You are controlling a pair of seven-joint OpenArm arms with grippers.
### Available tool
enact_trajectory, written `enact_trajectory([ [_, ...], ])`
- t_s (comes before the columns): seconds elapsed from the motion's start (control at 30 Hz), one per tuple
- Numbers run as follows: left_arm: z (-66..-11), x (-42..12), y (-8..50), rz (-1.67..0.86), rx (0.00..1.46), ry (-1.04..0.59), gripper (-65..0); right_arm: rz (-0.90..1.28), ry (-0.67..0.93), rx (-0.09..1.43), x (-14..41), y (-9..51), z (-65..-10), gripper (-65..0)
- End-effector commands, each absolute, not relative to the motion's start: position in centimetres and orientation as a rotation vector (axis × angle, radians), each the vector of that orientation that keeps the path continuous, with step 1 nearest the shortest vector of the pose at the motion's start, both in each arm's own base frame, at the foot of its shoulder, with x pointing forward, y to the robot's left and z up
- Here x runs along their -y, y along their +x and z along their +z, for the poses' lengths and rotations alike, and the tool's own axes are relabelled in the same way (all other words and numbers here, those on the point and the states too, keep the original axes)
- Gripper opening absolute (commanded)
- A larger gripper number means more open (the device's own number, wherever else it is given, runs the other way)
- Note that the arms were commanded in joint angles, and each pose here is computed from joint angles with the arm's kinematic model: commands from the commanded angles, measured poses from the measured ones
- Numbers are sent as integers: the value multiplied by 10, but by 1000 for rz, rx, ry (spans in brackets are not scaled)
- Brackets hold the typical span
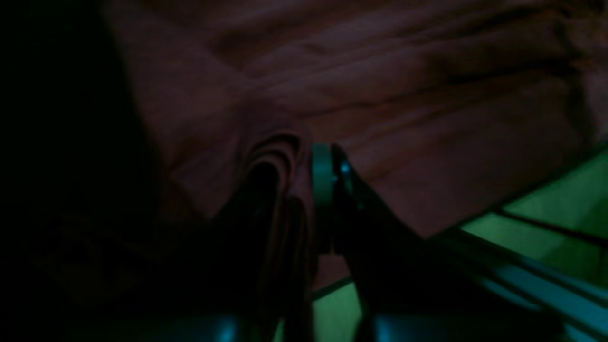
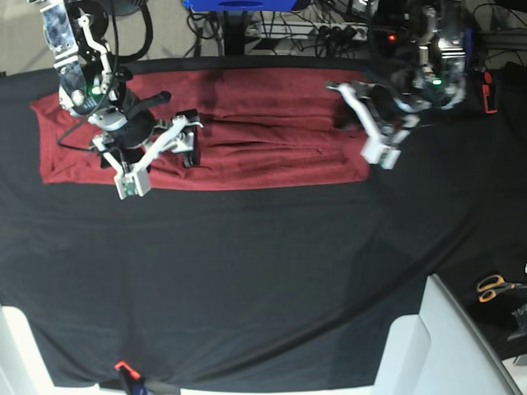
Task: Fold the T-shirt properly
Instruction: 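Lower the left gripper onto the shirt's middle and grasp the fabric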
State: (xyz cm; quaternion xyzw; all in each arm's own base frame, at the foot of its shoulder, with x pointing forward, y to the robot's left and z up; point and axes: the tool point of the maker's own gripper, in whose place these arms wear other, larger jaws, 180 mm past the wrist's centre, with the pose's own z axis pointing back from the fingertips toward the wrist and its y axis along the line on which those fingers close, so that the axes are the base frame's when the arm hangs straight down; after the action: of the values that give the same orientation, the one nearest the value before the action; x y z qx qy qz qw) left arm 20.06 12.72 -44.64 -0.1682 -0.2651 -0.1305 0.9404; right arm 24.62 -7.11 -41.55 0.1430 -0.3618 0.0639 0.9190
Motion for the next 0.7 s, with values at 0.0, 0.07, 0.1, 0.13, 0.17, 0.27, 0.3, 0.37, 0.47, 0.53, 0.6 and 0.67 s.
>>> enact_trajectory([
  [0.0,-437,-119,212,-270,589,-365,-650,131,302,791,71,255,-404,-140],
  [0.07,-438,-108,215,-258,591,-374,-650,131,302,791,71,255,-404,-140],
  [0.1,-436,-104,221,-248,605,-374,-650,131,302,791,71,255,-404,-140],
  [0.13,-434,-99,226,-234,615,-383,-650,130,302,790,71,255,-405,-140],
  [0.17,-435,-95,228,-228,608,-391,-650,130,302,790,71,255,-405,-140],
  [0.27,-434,-85,236,-216,602,-411,-650,130,302,790,71,255,-405,-140],
  [0.3,-432,-81,238,-211,608,-420,-650,130,302,790,71,255,-405,-140],
  [0.37,-430,-75,240,-208,615,-435,-650,130,302,790,71,255,-405,-140],
  [0.47,-426,-62,245,-199,630,-462,-650,130,302,790,71,255,-405,-140],
  [0.53,-424,-55,246,-192,634,-477,-650,130,302,790,71,255,-405,-140],
  [0.6,-423,-50,247,-186,638,-489,-650,130,302,790,71,255,-405,-140],
  [0.67,-421,-48,250,-184,645,-494,-650,130,302,790,71,255,-405,-140],
])
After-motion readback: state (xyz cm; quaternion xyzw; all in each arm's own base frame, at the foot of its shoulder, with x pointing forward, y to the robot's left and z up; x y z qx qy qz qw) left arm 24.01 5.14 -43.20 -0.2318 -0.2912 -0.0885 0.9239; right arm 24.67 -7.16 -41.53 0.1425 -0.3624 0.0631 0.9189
